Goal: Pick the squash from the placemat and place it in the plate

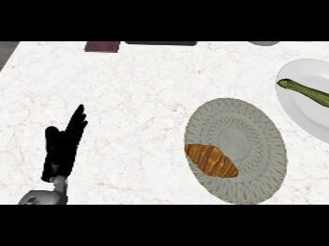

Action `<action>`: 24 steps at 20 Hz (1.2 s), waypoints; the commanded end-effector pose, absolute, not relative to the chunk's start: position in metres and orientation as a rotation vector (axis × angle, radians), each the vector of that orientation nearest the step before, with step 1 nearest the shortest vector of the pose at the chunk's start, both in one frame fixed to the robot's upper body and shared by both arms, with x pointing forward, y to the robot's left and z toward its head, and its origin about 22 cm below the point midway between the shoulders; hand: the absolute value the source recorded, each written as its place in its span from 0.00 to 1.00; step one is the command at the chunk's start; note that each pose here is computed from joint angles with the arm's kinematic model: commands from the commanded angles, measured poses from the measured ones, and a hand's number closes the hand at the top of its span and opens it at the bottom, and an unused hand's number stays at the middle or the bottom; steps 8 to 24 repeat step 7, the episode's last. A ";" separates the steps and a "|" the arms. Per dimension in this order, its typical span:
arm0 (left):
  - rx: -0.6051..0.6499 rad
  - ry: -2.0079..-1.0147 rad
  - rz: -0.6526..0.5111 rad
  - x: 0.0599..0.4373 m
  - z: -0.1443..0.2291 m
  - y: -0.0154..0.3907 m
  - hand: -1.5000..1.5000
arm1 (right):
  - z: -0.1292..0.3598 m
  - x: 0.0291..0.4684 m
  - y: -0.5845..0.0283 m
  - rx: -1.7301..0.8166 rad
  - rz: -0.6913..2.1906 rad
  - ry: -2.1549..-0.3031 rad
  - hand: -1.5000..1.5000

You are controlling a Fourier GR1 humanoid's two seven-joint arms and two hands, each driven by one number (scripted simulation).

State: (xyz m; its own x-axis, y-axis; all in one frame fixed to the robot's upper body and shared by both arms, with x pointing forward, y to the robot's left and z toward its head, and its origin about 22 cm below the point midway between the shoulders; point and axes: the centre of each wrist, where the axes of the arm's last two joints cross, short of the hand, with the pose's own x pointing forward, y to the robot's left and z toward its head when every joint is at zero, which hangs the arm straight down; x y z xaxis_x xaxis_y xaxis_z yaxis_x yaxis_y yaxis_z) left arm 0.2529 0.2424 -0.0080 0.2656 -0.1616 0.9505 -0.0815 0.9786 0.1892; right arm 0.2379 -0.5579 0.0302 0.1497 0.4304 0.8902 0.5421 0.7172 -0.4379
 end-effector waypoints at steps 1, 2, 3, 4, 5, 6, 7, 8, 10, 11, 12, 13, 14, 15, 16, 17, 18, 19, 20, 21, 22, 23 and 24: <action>0.229 -1.321 -0.047 0.270 0.004 0.246 0.50 | 0.030 0.223 -0.567 -0.876 -0.105 -1.469 0.00; 0.208 -1.302 -0.065 0.250 -0.008 0.228 0.50 | 0.033 0.230 -0.564 -0.895 -0.126 -1.464 0.00; 0.196 -1.301 -0.057 0.260 -0.005 0.233 0.50 | 0.024 0.222 -0.564 -0.901 -0.120 -1.459 0.00; 0.219 -1.318 -0.052 0.256 -0.005 0.241 0.50 | 0.036 0.220 -0.572 -0.873 -0.108 -1.458 0.00; 0.214 -1.295 -0.053 0.257 -0.004 0.232 0.50 | 0.022 0.218 -0.565 -0.874 -0.107 -1.438 0.00; 0.222 -1.302 -0.044 0.247 -0.007 0.231 0.50 | 0.031 0.217 -0.571 -0.918 -0.095 -1.420 0.00; 0.234 -1.302 -0.061 0.257 -0.002 0.238 0.50 | 0.028 0.219 -0.568 -0.921 -0.080 -1.426 0.00; 0.234 -1.302 -0.061 0.257 -0.002 0.238 0.50 | 0.028 0.219 -0.568 -0.921 -0.080 -1.426 0.00; 0.234 -1.302 -0.061 0.257 -0.002 0.238 0.50 | 0.028 0.219 -0.568 -0.921 -0.080 -1.426 0.00; 0.234 -1.302 -0.061 0.257 -0.002 0.238 0.50 | 0.028 0.219 -0.568 -0.921 -0.080 -1.426 0.00; 0.234 -1.302 -0.061 0.257 -0.002 0.238 0.50 | 0.028 0.219 -0.568 -0.921 -0.080 -1.426 0.00; 0.234 -1.302 -0.061 0.257 -0.002 0.238 0.50 | 0.028 0.219 -0.568 -0.921 -0.080 -1.426 0.00; 0.234 -1.302 -0.061 0.257 -0.002 0.238 0.50 | 0.028 0.219 -0.568 -0.921 -0.080 -1.426 0.00; 0.234 -1.302 -0.061 0.257 -0.002 0.238 0.50 | 0.028 0.219 -0.568 -0.921 -0.080 -1.426 0.00; 0.234 -1.302 -0.061 0.257 -0.002 0.238 0.50 | 0.028 0.219 -0.568 -0.921 -0.080 -1.426 0.00; 0.234 -1.302 -0.061 0.257 -0.002 0.238 0.50 | 0.028 0.219 -0.568 -0.921 -0.080 -1.426 0.00; 0.234 -1.302 -0.061 0.257 -0.002 0.238 0.50 | 0.028 0.219 -0.568 -0.921 -0.080 -1.426 0.00; 0.234 -1.302 -0.061 0.257 -0.002 0.238 0.50 | 0.028 0.219 -0.568 -0.921 -0.080 -1.426 0.00; 0.234 -1.302 -0.061 0.257 -0.002 0.238 0.50 | 0.028 0.219 -0.568 -0.921 -0.080 -1.426 0.00; 0.234 -1.302 -0.061 0.257 -0.002 0.238 0.50 | 0.028 0.219 -0.568 -0.921 -0.080 -1.426 0.00; 0.234 -1.302 -0.061 0.257 -0.002 0.238 0.50 | 0.028 0.219 -0.568 -0.921 -0.080 -1.426 0.00; 0.234 -1.302 -0.061 0.257 -0.002 0.238 0.50 | 0.028 0.219 -0.568 -0.921 -0.080 -1.426 0.00; 0.234 -1.302 -0.061 0.257 -0.002 0.238 0.50 | 0.028 0.219 -0.568 -0.921 -0.080 -1.426 0.00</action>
